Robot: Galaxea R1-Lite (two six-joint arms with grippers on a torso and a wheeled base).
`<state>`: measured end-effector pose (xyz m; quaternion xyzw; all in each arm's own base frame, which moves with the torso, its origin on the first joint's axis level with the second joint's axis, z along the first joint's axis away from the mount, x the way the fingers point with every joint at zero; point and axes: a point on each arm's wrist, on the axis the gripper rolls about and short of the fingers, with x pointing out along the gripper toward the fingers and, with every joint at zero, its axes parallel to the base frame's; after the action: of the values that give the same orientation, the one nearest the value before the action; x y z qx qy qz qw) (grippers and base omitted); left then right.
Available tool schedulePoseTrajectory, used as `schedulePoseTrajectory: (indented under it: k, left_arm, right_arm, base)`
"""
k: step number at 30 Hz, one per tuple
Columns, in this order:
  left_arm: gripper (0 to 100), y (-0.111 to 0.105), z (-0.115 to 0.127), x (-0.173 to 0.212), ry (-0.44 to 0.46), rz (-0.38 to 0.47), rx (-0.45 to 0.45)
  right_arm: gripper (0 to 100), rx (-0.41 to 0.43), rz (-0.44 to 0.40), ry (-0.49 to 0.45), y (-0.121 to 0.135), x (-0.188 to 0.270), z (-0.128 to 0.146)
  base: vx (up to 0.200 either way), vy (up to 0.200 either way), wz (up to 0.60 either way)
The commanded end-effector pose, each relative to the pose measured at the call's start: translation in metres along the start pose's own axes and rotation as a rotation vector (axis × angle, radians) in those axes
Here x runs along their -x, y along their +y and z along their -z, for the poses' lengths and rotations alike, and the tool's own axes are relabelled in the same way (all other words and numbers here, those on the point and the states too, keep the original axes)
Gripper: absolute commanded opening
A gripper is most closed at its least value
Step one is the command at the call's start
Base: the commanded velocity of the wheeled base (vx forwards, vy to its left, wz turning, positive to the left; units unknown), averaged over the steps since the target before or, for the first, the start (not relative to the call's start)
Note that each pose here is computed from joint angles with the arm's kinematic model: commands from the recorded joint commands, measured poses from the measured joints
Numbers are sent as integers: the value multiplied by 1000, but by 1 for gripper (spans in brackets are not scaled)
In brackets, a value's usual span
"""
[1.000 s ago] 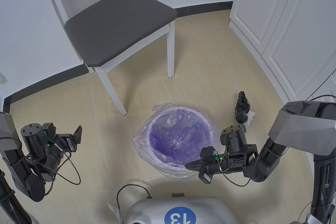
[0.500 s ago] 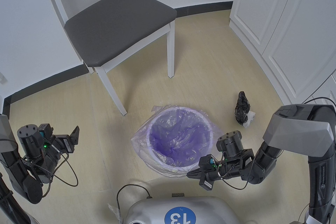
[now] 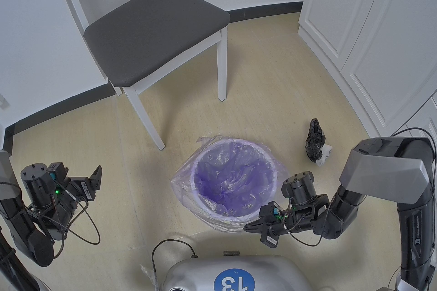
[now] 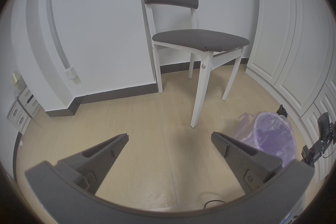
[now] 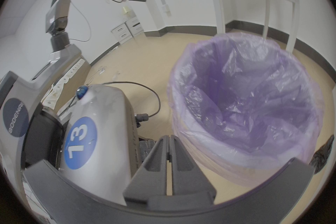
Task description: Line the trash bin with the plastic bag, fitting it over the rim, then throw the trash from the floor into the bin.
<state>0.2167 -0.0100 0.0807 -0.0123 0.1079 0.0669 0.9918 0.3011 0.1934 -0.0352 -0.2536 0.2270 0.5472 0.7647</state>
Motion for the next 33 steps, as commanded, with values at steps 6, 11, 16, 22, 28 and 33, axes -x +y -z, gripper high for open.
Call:
schedulePoseTrajectory:
  k: [6,11,16,22,28,33]
  left_arm:
    - [100,4,-10,11,-59,-4,14]
    - [100,5,-15,16,-85,-2,17]
    - [100,13,-15,18,-83,-21,25]
    - [100,16,-12,21,-66,-14,24]
    - [100,16,-13,19,-72,-14,25]
    - [100,16,-11,19,-64,-14,32]
  right_arm:
    - [100,103,47,-93,11,84,-42]
    - [100,74,162,-97,-25,99,-33]
    - [100,14,223,-61,-56,99,-9]
    - [100,-77,288,-15,-96,105,19]
    - [100,-144,231,32,-115,56,53]
    - [100,-193,243,17,-131,38,63]
  base:
    - [0,0,0]
    - [0,0,0]
    - [0,0,0]
    - [0,0,0]
    - [0,0,0]
    - [0,0,0]
